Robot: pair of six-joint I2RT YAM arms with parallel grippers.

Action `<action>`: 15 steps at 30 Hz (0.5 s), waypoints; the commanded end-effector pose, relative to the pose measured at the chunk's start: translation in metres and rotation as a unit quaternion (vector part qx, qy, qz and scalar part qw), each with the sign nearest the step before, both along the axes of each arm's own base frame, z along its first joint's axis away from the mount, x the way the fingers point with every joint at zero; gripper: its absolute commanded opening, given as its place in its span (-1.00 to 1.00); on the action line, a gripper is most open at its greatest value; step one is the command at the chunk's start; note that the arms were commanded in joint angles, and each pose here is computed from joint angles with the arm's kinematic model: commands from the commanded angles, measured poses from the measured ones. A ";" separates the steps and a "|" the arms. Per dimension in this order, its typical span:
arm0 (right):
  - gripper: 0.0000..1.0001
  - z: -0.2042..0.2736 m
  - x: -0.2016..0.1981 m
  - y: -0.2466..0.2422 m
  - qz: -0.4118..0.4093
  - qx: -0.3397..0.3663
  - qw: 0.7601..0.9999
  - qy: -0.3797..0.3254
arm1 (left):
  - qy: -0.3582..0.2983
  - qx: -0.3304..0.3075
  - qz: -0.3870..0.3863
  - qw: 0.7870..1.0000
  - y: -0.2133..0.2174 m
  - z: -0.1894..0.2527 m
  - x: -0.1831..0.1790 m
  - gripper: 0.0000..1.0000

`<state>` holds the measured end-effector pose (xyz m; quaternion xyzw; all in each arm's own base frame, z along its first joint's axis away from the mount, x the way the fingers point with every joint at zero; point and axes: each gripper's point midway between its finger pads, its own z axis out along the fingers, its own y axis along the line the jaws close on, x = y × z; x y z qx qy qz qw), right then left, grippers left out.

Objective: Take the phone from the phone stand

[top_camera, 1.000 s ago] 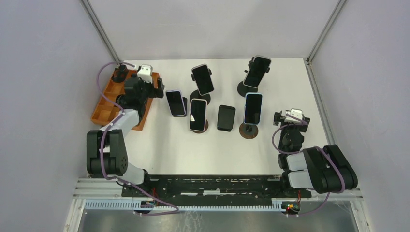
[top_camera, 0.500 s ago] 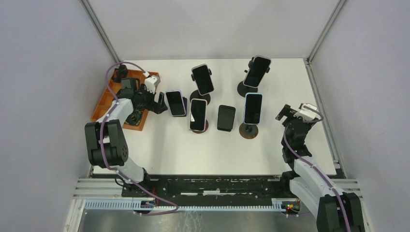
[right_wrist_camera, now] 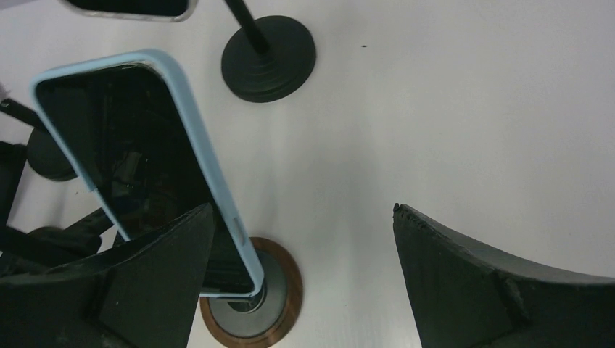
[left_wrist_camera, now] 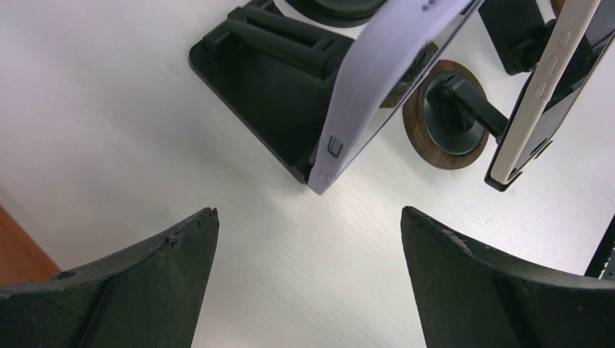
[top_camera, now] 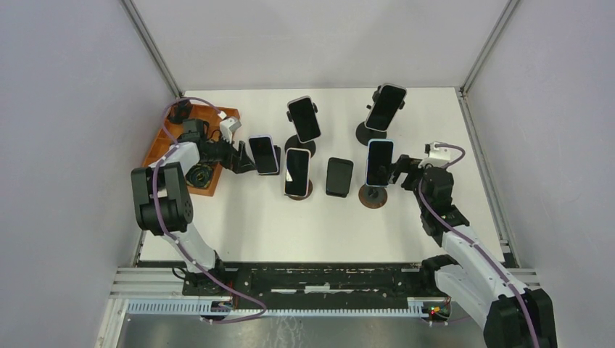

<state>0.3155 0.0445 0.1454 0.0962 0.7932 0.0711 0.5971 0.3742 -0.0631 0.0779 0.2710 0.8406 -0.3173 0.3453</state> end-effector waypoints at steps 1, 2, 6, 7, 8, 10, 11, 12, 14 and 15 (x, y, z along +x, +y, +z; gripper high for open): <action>0.96 0.034 0.004 0.021 0.039 -0.005 0.999 -0.026 | -0.030 -0.034 0.003 0.999 -0.012 0.011 0.030 1.00; 0.96 0.039 0.005 0.024 0.043 -0.007 0.999 -0.030 | -0.026 -0.036 0.005 0.999 -0.012 0.009 0.033 1.00; 0.96 0.056 0.006 0.032 0.059 -0.010 0.997 -0.043 | -0.022 -0.046 -0.002 0.999 -0.019 0.004 0.043 1.00; 0.96 0.061 0.006 0.036 0.067 -0.007 0.997 -0.048 | -0.022 -0.047 -0.007 0.999 -0.021 0.003 0.044 0.99; 0.96 0.064 0.006 0.040 0.075 -0.005 0.996 -0.050 | -0.022 -0.047 -0.011 0.999 -0.024 0.001 0.046 1.00; 0.96 0.069 0.006 0.043 0.085 -0.003 0.995 -0.053 | -0.020 -0.049 -0.016 0.998 -0.027 -0.002 0.049 0.96; 0.96 0.072 0.006 0.045 0.091 -0.002 0.994 -0.055 | -0.019 -0.052 -0.020 0.998 -0.029 -0.002 0.050 0.93; 0.96 0.074 0.005 0.048 0.098 -0.001 0.994 -0.057 | -0.018 -0.055 -0.025 0.998 -0.031 -0.003 0.050 0.89; 0.96 0.079 0.004 0.050 0.107 -0.003 0.993 -0.059 | -0.013 -0.057 -0.037 0.998 -0.036 -0.006 0.049 0.76; 0.96 0.081 0.004 0.050 0.108 -0.004 0.992 -0.058 | -0.013 -0.057 -0.042 0.997 -0.038 -0.007 0.048 0.71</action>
